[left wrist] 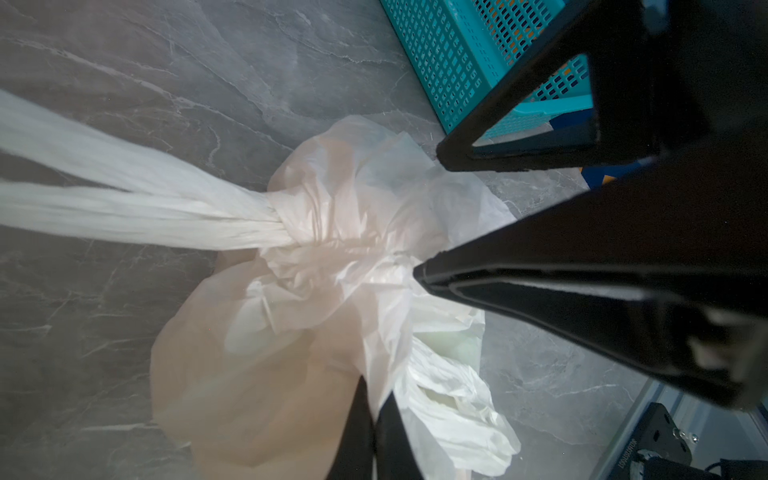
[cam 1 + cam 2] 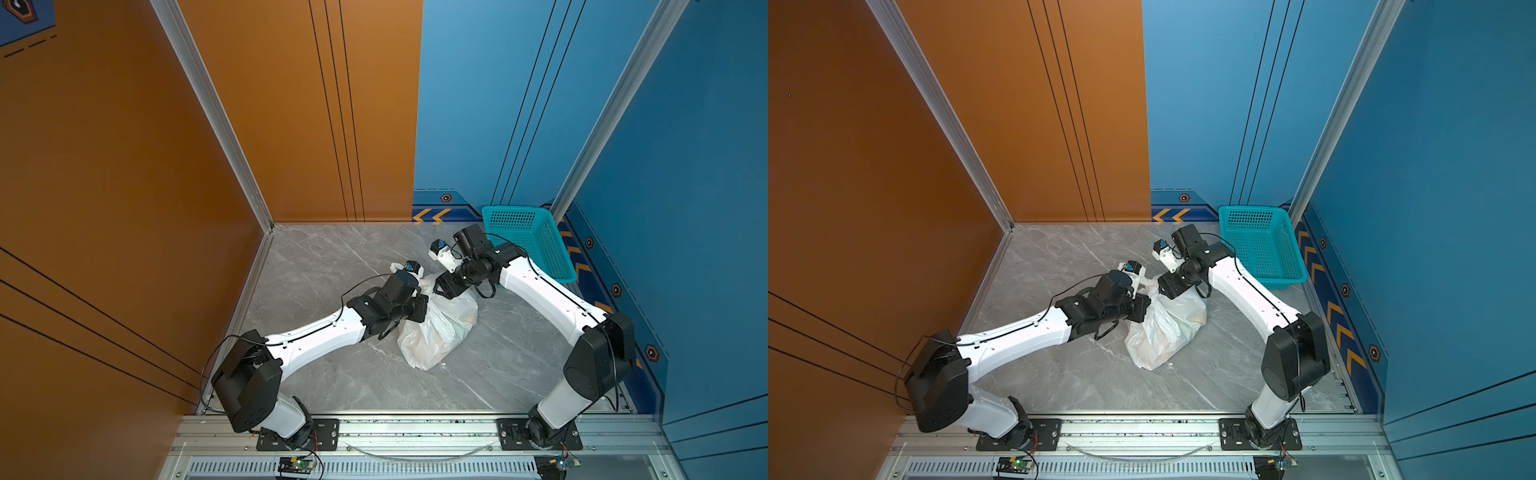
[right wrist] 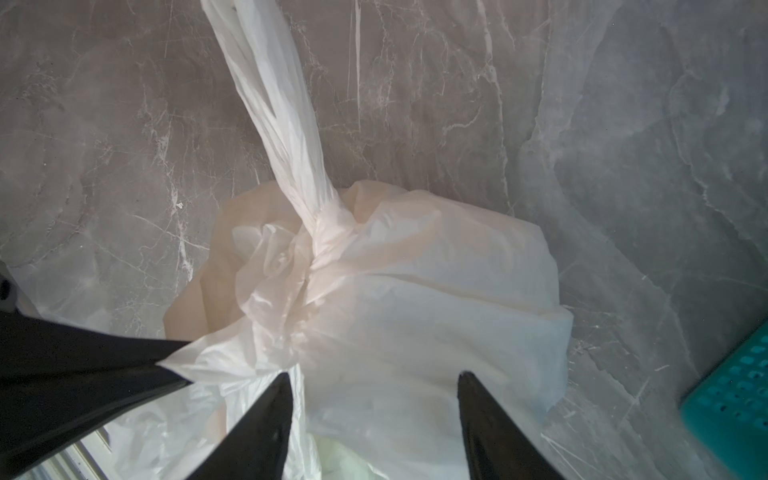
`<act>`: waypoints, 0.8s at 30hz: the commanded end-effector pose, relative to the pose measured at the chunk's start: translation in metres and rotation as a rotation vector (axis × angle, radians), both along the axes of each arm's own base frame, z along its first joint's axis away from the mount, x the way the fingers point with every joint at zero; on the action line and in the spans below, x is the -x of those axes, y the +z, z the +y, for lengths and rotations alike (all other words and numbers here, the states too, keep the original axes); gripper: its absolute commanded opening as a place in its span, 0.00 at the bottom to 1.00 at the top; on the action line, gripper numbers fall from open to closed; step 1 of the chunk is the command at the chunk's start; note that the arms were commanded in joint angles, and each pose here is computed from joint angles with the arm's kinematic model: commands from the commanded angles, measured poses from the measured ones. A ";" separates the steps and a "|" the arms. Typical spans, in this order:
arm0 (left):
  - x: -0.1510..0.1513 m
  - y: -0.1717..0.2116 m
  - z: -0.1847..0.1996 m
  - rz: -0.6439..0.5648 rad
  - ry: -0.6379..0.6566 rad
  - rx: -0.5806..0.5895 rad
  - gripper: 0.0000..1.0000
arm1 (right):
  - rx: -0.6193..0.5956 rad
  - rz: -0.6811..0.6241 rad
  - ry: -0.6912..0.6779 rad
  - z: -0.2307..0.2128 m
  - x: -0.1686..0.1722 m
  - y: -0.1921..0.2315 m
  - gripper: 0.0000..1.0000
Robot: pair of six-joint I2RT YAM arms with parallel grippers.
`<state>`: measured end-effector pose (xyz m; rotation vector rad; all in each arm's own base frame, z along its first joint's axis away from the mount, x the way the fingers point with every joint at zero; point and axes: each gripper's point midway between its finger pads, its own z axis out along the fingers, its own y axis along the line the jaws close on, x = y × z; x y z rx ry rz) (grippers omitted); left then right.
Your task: Untie the knot of the plastic bag and take out the fruit
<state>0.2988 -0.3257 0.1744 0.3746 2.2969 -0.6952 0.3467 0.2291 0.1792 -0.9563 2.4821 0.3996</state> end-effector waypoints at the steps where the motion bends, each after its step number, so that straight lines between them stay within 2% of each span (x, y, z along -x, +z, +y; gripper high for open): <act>1: 0.004 0.009 0.000 -0.020 -0.030 0.006 0.00 | 0.014 -0.046 0.032 0.006 -0.011 0.004 0.53; 7: 0.004 0.010 0.006 -0.028 -0.026 -0.008 0.00 | 0.010 -0.031 0.009 0.001 -0.014 0.000 0.10; 9: 0.002 0.011 0.014 -0.033 -0.015 -0.024 0.00 | -0.001 -0.030 -0.007 -0.003 -0.011 0.004 0.00; 17: -0.003 0.007 0.070 -0.034 0.029 -0.127 0.00 | -0.091 0.011 -0.157 -0.035 0.014 0.019 0.00; 24: -0.008 0.003 0.127 -0.021 0.103 -0.178 0.00 | -0.082 0.040 -0.398 -0.094 0.033 0.006 0.00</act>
